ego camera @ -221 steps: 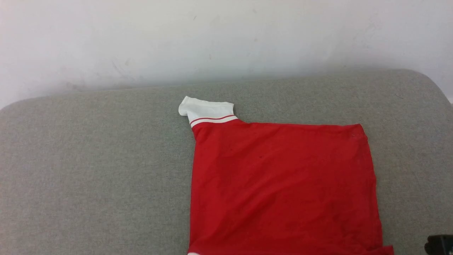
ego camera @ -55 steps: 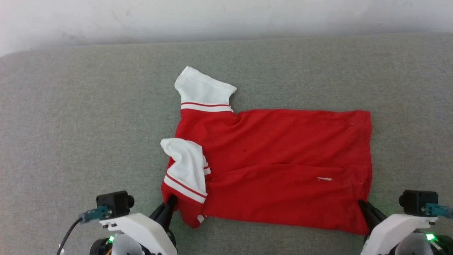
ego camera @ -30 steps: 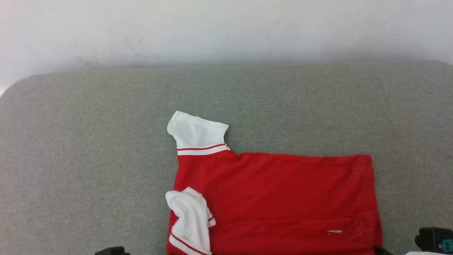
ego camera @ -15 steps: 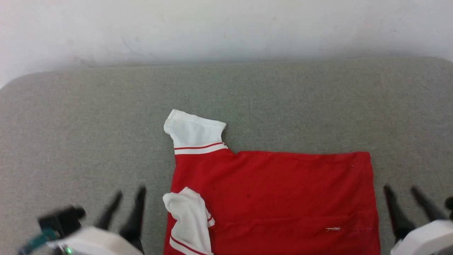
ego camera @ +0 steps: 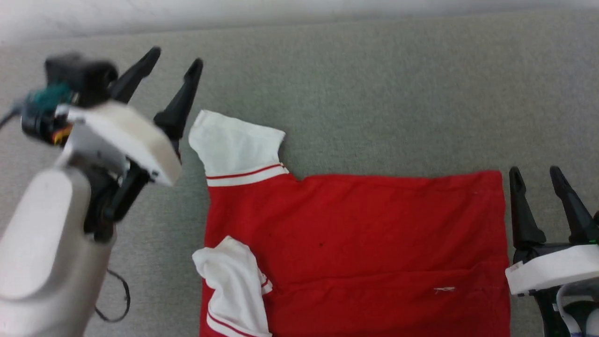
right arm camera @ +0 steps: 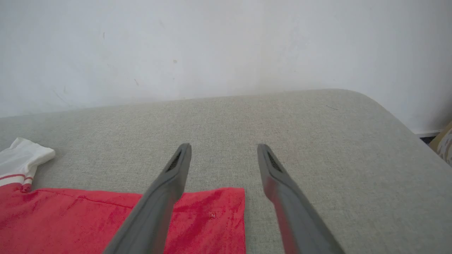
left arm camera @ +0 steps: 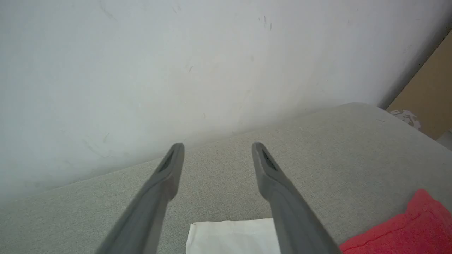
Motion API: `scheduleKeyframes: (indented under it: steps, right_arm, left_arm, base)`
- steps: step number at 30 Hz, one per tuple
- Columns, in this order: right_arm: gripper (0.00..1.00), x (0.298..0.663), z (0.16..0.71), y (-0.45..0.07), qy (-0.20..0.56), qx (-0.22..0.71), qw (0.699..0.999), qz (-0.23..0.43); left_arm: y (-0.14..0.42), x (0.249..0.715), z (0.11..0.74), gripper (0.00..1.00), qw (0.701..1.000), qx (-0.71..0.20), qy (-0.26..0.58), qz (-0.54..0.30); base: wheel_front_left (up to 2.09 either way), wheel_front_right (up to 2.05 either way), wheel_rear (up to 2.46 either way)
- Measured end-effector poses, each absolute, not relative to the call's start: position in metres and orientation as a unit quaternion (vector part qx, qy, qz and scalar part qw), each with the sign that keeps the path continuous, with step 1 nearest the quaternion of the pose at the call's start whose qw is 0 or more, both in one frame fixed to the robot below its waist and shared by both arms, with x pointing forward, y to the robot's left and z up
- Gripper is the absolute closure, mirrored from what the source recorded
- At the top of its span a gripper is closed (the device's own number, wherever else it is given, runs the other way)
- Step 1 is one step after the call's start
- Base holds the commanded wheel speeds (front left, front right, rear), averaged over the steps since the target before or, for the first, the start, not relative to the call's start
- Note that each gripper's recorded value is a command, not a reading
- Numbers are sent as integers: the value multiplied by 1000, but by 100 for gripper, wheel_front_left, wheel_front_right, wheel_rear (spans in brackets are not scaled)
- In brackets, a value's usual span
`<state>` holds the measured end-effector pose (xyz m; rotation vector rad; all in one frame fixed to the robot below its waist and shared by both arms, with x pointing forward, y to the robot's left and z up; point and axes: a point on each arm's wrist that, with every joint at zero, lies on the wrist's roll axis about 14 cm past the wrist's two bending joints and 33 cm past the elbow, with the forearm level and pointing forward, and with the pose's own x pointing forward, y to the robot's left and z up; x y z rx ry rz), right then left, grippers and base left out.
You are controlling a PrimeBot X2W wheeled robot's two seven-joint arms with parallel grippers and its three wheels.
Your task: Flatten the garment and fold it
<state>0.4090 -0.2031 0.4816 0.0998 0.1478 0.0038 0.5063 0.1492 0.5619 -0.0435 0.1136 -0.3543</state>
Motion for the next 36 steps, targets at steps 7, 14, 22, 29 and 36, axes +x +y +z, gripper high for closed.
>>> scheduleKeyframes:
  steps: [7,14,22,29,36]
  right_arm:
    - [0,416,446,-210,113,52,992,-11]
    - [0,411,425,-226,140,49,988,-37]
    - [0,410,416,-230,151,46,986,-44]
    - [0,438,452,-212,107,22,994,-8]
    - [0,447,444,-214,194,14,981,9]
  left_arm:
    - [131,537,477,0,940,28,253,-227]
    - [144,535,405,0,890,54,406,-201]
    - [144,528,388,100,862,42,465,-198]
    - [138,519,397,100,875,19,440,-204]
    - [138,508,408,100,883,8,423,-204]
  base:
    - [0,0,0]
    - [0,0,0]
    - [0,0,0]
    - [0,0,0]
    - [0,0,0]
